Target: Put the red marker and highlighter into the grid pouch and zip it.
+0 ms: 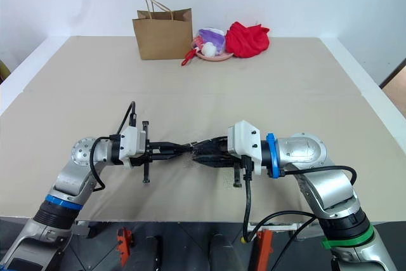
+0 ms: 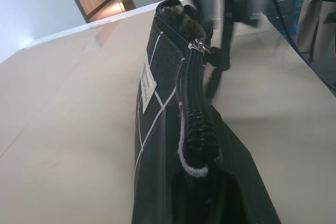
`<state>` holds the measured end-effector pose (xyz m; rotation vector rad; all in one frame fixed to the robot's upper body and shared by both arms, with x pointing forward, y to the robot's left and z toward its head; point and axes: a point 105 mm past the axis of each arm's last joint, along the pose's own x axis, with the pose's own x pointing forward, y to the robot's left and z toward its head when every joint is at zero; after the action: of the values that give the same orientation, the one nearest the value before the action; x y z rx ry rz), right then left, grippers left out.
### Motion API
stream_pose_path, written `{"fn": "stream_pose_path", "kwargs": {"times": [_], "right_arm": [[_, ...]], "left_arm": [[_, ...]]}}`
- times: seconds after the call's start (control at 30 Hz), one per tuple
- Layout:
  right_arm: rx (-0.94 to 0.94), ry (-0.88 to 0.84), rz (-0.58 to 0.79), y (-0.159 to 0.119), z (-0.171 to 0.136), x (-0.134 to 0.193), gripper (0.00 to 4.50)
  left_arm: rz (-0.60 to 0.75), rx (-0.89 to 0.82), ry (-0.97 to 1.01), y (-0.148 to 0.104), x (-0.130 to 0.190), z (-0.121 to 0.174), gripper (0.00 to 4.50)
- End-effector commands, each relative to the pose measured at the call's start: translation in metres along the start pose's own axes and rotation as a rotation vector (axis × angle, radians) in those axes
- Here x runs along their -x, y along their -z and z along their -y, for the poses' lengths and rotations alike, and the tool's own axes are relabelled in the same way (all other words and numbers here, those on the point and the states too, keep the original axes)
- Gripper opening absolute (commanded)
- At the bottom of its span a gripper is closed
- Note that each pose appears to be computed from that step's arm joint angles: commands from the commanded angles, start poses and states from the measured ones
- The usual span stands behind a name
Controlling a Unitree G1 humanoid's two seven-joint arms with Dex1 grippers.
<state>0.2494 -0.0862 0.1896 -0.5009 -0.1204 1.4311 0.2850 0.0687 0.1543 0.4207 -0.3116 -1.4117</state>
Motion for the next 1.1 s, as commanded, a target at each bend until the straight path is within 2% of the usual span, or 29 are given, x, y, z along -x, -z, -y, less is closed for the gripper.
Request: {"fn": "stream_pose_path", "kwargs": {"times": [0.03, 0.23, 0.4, 0.7, 0.9, 1.1], "right_arm": [[0.033, -0.011, 0.014, -0.005, -0.001, 0.0, 0.05], [0.042, 0.02, 0.022, -0.006, 0.003, 0.0, 0.05], [0.034, 0.165, 0.028, -0.015, 0.019, 0.021, 0.05], [0.0, 0.243, -0.073, -0.003, 0.014, 0.054, 0.05], [-0.019, 0.262, -0.089, -0.001, 0.013, 0.063, 0.05], [-0.027, 0.322, -0.173, 0.01, 0.017, 0.091, 0.05]], "left_arm": [[0.013, -0.041, -0.021, -0.009, 0.0, -0.007, 0.0], [0.009, -0.044, -0.028, -0.008, 0.001, -0.009, 0.0], [-0.002, -0.043, -0.034, -0.005, 0.005, -0.009, 0.0], [-0.004, -0.061, -0.05, -0.003, 0.007, -0.013, 0.0], [-0.003, -0.068, -0.048, -0.002, 0.006, -0.014, 0.0], [-0.015, -0.067, -0.049, 0.0, 0.008, -0.013, 0.0]]}}
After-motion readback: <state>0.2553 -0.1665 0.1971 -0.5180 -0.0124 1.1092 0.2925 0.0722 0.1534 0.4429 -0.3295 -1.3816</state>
